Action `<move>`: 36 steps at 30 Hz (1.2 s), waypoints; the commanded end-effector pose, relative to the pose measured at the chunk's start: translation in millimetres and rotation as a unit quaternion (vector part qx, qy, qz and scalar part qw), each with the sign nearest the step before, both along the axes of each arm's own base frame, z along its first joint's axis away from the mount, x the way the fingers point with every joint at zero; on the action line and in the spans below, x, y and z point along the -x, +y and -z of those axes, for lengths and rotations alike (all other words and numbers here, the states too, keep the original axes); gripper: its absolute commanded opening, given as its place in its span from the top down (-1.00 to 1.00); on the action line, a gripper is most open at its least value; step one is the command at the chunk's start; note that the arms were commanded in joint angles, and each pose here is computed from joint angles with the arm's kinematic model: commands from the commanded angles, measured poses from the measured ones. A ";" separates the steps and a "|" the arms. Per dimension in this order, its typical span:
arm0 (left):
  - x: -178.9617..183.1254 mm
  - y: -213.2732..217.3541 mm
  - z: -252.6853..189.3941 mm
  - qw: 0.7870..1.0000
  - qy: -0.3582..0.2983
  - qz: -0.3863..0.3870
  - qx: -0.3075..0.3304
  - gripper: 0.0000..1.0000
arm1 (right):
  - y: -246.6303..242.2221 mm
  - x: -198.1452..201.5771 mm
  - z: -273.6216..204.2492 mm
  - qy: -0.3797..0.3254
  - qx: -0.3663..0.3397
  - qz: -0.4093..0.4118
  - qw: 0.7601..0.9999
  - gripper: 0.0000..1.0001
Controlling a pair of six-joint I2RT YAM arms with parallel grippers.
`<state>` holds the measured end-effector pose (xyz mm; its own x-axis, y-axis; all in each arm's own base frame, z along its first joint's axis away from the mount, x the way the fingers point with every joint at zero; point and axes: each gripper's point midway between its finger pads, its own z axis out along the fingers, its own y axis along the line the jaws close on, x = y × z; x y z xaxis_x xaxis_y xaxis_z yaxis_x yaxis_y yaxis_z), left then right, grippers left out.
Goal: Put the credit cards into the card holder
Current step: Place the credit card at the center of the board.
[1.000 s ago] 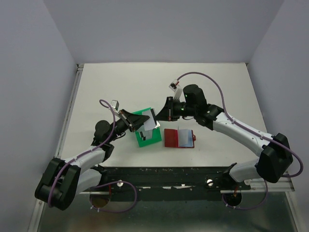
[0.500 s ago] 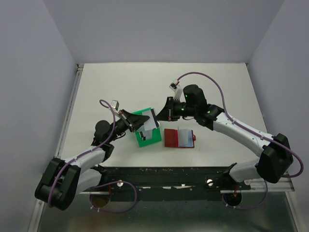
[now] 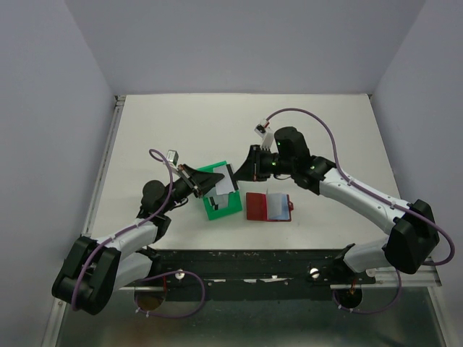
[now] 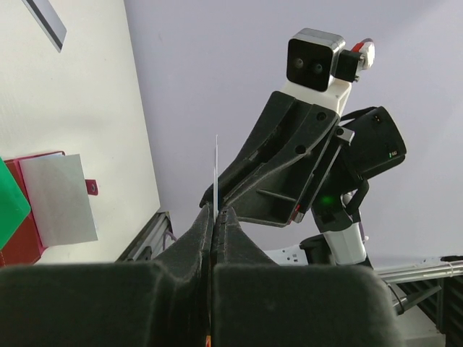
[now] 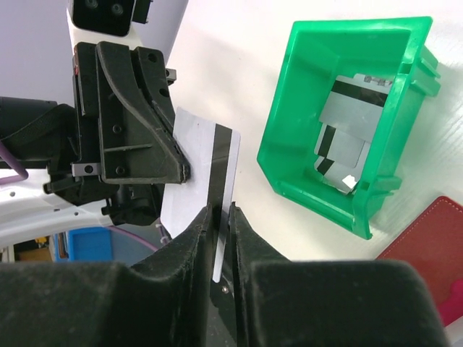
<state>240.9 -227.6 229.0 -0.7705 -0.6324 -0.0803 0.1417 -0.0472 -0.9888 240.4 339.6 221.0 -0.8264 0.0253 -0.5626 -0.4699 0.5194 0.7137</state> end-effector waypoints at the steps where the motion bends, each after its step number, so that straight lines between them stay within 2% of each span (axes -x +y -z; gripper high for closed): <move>1: 1.8 3.3 -9.1 1.000 -0.016 -0.008 0.015 1.00 | -3.7 0.4 1.7 -0.004 0.009 0.006 1.000 0.52; 12: 0.1 3.6 -9.6 1.000 -0.018 -0.011 0.017 1.00 | -0.8 11.5 -0.8 0.010 -0.008 -0.017 1.000 0.50; 19: -1.0 3.5 -9.5 1.000 -0.018 -0.012 0.018 1.00 | -6.7 20.6 -0.7 0.016 -0.016 -0.017 1.000 0.30; 27: -1.6 3.3 -8.4 1.000 -0.017 -0.012 0.019 1.00 | -5.3 27.4 -7.6 0.019 -0.035 -0.027 0.999 0.33; 31: -1.3 3.2 -8.5 1.000 -0.017 -0.011 0.018 1.00 | -2.9 28.2 -10.4 0.019 -0.044 -0.030 0.998 0.49; 36: -0.9 3.6 -7.5 1.000 -0.016 -0.012 0.018 1.00 | -1.5 29.5 -13.1 0.020 -0.053 -0.036 0.998 0.83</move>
